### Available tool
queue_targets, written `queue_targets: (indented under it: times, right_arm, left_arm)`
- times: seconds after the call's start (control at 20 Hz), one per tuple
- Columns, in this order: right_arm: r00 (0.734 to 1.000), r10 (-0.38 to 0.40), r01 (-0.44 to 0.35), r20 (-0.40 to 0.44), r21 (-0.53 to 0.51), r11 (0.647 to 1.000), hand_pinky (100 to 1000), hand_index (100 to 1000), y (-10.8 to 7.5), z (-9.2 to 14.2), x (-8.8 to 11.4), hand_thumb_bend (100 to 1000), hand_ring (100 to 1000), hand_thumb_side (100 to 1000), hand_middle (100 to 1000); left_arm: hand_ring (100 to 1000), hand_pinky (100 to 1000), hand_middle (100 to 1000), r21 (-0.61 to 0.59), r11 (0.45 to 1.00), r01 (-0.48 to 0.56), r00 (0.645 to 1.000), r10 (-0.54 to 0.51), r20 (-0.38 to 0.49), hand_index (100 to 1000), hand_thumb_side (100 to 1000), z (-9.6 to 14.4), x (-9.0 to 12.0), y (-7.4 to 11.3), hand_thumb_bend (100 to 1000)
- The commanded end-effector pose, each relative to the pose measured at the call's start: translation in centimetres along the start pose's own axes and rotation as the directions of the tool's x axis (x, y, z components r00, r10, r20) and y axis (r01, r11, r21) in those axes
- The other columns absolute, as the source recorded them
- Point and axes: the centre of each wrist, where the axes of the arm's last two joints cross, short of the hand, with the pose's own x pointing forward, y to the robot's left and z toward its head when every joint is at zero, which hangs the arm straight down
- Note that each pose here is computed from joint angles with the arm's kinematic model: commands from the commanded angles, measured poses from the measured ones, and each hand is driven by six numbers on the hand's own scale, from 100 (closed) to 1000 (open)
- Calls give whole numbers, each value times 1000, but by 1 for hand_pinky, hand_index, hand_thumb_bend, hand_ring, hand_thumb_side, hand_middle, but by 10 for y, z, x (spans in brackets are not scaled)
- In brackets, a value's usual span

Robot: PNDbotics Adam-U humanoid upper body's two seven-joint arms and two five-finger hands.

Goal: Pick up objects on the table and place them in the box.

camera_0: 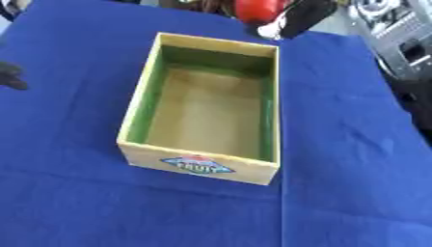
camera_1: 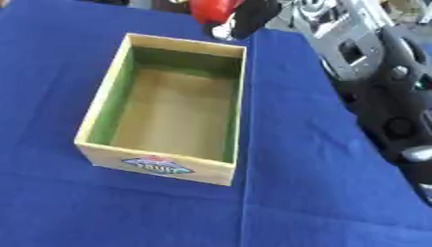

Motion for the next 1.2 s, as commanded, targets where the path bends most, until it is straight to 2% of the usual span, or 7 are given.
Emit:
queue_targets:
  times: [0.05, 0.3, 0.6, 0.85, 1.2]
  right_arm:
    - [1000, 12, -14, -18, -63, 998, 346, 519, 2, -11, 10, 100, 435, 100, 458]
    - [998, 9, -12, -55, -67, 998, 346, 514, 29, -26, 20, 100, 433, 100, 456]
    - [997, 23, -23, -69, 0, 1000, 347, 508, 65, -37, 26, 100, 437, 100, 460]
    - [998, 48, -45, -50, 66, 997, 349, 508, 84, -39, 28, 100, 441, 100, 474]
    - [999, 14, -7, -42, 150, 989, 349, 510, 110, -38, 28, 100, 442, 100, 479]
  left_arm:
    - [549, 484, 644, -10, 1000, -4, 999, 5, 33, 831, 905, -5, 7, -1, 100]
    - [549, 485, 644, -10, 1000, -10, 999, 10, 34, 831, 905, -6, 7, -2, 100]
    - [549, 485, 644, -14, 1000, -17, 999, 18, 45, 832, 905, -8, 8, -3, 100]
    - [550, 485, 644, -14, 1000, -19, 998, 19, 54, 832, 905, -9, 8, -3, 100]
    - [551, 486, 644, -15, 1000, -22, 997, 23, 70, 833, 904, -11, 9, -4, 100]
